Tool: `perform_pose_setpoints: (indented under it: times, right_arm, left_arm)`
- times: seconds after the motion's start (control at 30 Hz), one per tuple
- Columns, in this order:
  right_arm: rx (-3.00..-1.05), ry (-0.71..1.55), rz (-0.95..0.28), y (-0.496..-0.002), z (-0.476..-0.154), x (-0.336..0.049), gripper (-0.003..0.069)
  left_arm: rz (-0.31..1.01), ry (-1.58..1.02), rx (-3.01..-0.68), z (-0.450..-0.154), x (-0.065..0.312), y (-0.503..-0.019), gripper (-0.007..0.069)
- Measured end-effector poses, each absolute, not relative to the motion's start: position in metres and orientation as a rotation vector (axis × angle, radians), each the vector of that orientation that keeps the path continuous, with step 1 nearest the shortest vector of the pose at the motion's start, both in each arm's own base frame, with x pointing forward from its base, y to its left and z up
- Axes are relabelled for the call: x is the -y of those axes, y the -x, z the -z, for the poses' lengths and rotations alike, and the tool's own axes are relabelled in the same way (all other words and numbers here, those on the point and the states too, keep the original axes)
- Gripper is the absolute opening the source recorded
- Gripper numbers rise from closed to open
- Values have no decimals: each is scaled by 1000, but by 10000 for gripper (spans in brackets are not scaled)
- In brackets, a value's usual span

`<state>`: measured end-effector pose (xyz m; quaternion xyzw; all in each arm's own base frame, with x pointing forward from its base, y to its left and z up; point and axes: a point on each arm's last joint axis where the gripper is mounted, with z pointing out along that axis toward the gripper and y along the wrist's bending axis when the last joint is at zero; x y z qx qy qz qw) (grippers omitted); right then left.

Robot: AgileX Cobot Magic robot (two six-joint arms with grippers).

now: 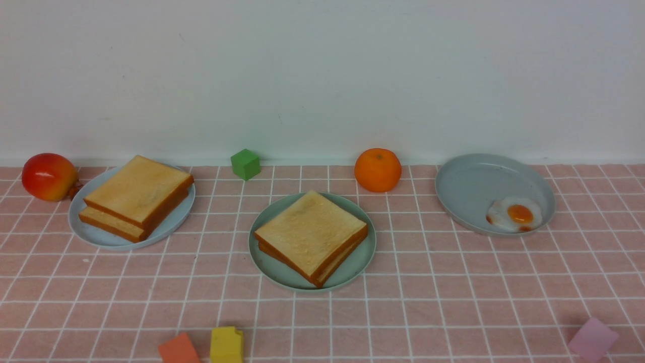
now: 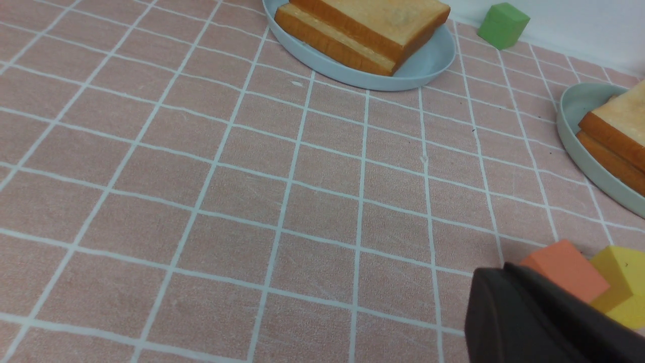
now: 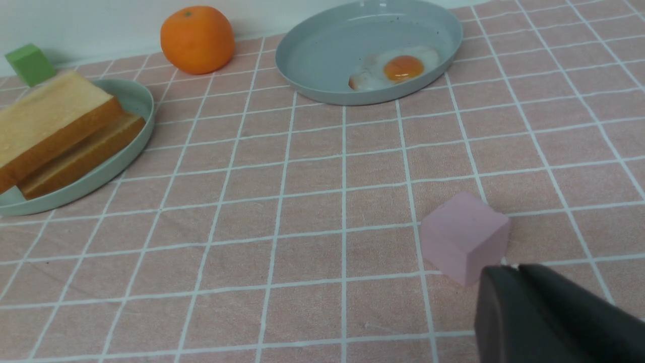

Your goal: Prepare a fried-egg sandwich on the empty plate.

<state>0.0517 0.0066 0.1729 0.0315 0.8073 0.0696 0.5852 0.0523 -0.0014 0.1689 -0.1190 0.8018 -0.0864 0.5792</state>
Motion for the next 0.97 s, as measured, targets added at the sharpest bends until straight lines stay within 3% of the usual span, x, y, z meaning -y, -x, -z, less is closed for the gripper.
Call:
perform_pose_setpoints:
  times: [0.97]
  right_arm:
    - [-1883,-73,-162,-52,-173,-7,98]
  left_arm:
    - [202,278,-1876,-169,1,-52,20]
